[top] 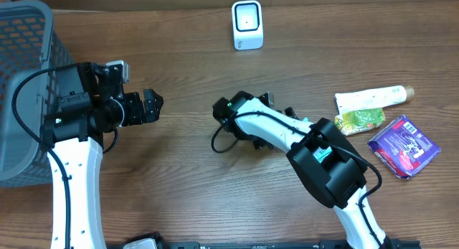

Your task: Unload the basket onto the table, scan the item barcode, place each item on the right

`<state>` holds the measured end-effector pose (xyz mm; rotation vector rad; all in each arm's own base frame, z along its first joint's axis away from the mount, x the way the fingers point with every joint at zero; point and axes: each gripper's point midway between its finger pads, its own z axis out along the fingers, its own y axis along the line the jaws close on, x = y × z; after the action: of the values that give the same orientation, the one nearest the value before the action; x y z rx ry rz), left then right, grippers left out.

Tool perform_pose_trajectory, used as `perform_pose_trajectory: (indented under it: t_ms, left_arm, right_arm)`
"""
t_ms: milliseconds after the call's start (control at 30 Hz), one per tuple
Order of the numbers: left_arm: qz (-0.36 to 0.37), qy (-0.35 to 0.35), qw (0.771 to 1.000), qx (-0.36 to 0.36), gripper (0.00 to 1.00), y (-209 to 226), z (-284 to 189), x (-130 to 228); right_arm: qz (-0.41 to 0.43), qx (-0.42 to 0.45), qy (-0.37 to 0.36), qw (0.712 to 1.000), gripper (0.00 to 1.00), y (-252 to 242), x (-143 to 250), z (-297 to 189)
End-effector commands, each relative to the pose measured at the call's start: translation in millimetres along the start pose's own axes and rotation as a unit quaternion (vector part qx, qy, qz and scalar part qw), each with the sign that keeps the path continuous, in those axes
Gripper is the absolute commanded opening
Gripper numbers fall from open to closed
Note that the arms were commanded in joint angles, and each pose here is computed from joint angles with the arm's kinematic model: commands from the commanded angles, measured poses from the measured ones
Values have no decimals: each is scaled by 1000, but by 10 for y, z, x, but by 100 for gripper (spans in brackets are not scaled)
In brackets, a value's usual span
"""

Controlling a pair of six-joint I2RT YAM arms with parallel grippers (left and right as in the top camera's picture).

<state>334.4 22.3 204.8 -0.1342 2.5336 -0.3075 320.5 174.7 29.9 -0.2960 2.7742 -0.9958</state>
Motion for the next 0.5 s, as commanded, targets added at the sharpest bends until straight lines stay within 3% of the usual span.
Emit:
perform_pose_trajectory:
  t_ms: [0, 67, 267, 467]
  left_arm:
    - [9, -8, 1000, 8, 100, -53, -39, -48]
    - [9, -8, 1000, 8, 100, -53, -39, -48]
    - [9, -8, 1000, 8, 100, -52, -39, -48]
    - [9, -8, 1000, 8, 100, -53, -39, -48]
  right_arm:
    - [98, -95, 31, 990, 100, 41, -184, -125]
    - [133, -133, 24, 982, 100, -89, -305, -268]
    - [256, -314, 12, 914, 96, -717, -536, -797]
    - [313, -397, 62, 861, 95, -1098, -322, -655]
